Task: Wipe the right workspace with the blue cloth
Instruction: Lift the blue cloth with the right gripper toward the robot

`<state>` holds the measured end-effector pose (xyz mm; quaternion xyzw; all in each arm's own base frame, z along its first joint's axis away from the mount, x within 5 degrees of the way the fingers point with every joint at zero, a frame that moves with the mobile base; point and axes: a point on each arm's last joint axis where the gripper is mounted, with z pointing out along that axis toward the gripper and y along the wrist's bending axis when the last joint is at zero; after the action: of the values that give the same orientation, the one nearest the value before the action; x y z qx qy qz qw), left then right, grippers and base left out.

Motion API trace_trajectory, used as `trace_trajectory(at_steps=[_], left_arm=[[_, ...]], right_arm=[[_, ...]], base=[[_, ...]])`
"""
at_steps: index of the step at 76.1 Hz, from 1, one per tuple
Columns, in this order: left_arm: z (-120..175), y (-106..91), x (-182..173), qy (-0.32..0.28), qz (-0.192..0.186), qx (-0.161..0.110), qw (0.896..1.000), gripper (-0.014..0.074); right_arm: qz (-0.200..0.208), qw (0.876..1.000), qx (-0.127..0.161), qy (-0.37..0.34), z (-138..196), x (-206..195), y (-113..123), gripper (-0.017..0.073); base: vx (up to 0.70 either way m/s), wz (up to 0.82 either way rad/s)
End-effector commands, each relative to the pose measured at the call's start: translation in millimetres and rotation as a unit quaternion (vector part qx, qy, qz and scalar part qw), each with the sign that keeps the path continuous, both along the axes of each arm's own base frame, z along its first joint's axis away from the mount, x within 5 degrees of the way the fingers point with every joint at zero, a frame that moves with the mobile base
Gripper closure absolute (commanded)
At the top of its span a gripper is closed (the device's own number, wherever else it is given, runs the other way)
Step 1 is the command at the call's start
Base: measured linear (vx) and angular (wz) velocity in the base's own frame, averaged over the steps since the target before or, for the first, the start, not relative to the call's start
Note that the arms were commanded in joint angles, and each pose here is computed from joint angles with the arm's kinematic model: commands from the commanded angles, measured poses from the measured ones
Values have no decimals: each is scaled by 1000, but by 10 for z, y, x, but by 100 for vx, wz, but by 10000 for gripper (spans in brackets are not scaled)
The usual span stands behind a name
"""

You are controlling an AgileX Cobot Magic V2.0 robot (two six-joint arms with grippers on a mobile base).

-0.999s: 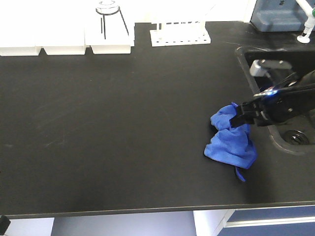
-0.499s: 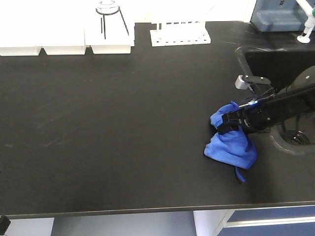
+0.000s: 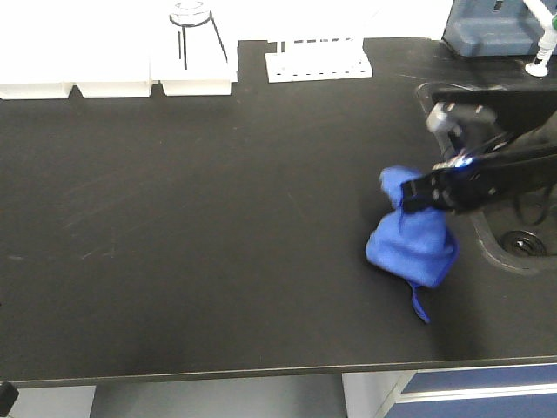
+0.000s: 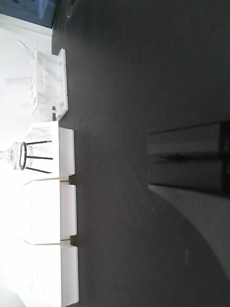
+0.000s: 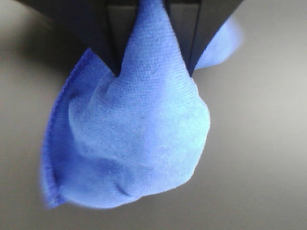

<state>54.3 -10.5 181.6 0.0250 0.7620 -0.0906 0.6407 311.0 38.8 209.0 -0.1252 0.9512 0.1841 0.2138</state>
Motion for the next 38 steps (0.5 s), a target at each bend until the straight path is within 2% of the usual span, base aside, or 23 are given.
trace_trajectory(at_steps=[1,14,22,28,38], left_arm=[[157,4,1,-51,2,-12,999,600],[157,4,1,-51,2,-12,999,600],[157,4,1,-51,2,-12,999,600],[157,4,1,-51,2,-12,999,600],[157,4,1,-51,2,-12,999,600]], right_arm=[[-10,996,14,-85,533,-111,6,562],[-26,981,18,-192,1193,-525,-9,562],[-45,967,8,-250,1523,-849,-48,562],[-61,957,-12,-283,1691,-1095,-97,562],[-119,943,-38,-308,1747,-1497,-205,562]], base=[[0,0],[0,0],[0,0],[0,0],[0,0]])
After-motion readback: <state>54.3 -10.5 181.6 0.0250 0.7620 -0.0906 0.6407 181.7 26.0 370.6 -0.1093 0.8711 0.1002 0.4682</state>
